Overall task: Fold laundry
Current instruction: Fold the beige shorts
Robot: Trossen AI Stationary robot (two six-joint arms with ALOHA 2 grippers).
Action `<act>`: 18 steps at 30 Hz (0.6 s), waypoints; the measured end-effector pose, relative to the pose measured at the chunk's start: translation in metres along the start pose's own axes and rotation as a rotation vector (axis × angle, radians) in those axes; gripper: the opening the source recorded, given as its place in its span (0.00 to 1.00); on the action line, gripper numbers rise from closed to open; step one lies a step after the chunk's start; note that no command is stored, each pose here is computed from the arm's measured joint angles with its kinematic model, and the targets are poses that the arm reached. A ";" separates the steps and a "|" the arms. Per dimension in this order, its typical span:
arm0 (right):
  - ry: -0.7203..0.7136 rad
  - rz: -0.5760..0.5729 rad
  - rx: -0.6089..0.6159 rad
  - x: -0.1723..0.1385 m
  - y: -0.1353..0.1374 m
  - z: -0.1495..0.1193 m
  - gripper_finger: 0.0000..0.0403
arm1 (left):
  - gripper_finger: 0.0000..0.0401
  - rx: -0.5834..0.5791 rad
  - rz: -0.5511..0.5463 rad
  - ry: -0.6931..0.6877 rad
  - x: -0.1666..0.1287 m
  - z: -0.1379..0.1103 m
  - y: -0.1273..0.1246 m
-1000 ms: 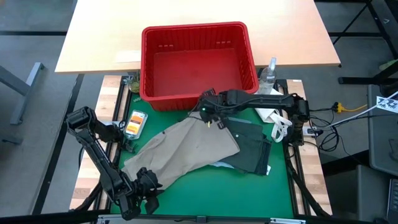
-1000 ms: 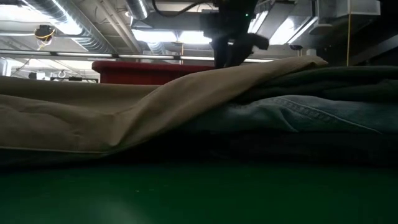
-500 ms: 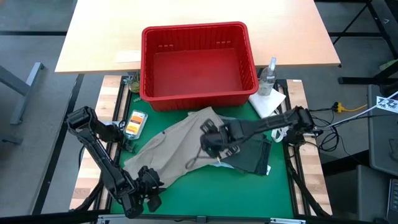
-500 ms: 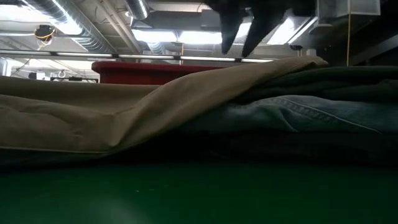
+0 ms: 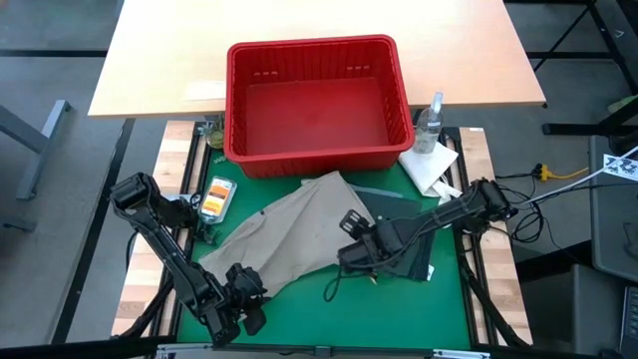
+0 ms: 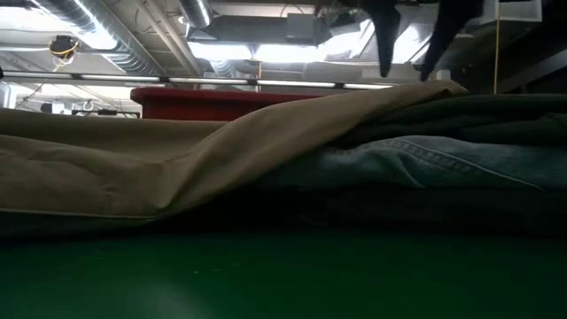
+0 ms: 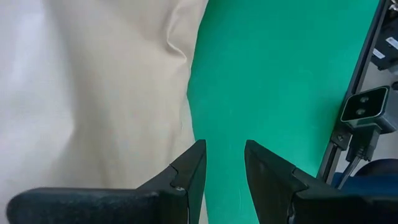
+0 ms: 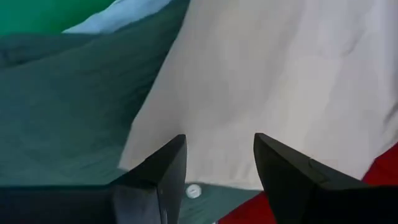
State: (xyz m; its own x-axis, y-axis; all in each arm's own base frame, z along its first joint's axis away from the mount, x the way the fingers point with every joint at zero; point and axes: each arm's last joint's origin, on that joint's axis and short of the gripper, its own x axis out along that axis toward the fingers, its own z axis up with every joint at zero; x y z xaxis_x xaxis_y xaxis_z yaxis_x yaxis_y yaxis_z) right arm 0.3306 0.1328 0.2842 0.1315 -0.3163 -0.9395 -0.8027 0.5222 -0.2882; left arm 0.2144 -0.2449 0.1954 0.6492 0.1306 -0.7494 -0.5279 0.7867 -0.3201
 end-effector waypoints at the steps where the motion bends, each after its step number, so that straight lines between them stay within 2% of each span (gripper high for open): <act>1: 0.009 0.005 0.005 0.001 0.002 0.000 0.46 | 0.26 0.000 0.000 0.000 0.000 0.000 0.000; 13: -0.004 -0.002 -0.026 -0.007 0.026 0.013 0.46 | 0.26 0.001 0.000 0.010 0.000 -0.001 0.000; 15: -0.013 -0.007 -0.030 -0.008 0.028 0.015 0.46 | 0.26 0.003 -0.003 0.077 0.000 -0.002 0.000; 18: -0.030 -0.015 -0.024 -0.008 0.027 0.017 0.46 | 0.26 -0.001 -0.009 0.263 -0.001 -0.008 0.001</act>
State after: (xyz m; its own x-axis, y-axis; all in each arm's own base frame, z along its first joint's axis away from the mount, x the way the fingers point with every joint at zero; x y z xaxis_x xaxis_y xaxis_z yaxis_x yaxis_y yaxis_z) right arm 0.3177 0.1626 0.2809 0.1610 -0.3003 -0.9402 -0.8140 0.4982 -0.2985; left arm 0.2093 -0.2492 0.1912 0.4890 -0.0383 -0.8715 -0.5230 0.7867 -0.3280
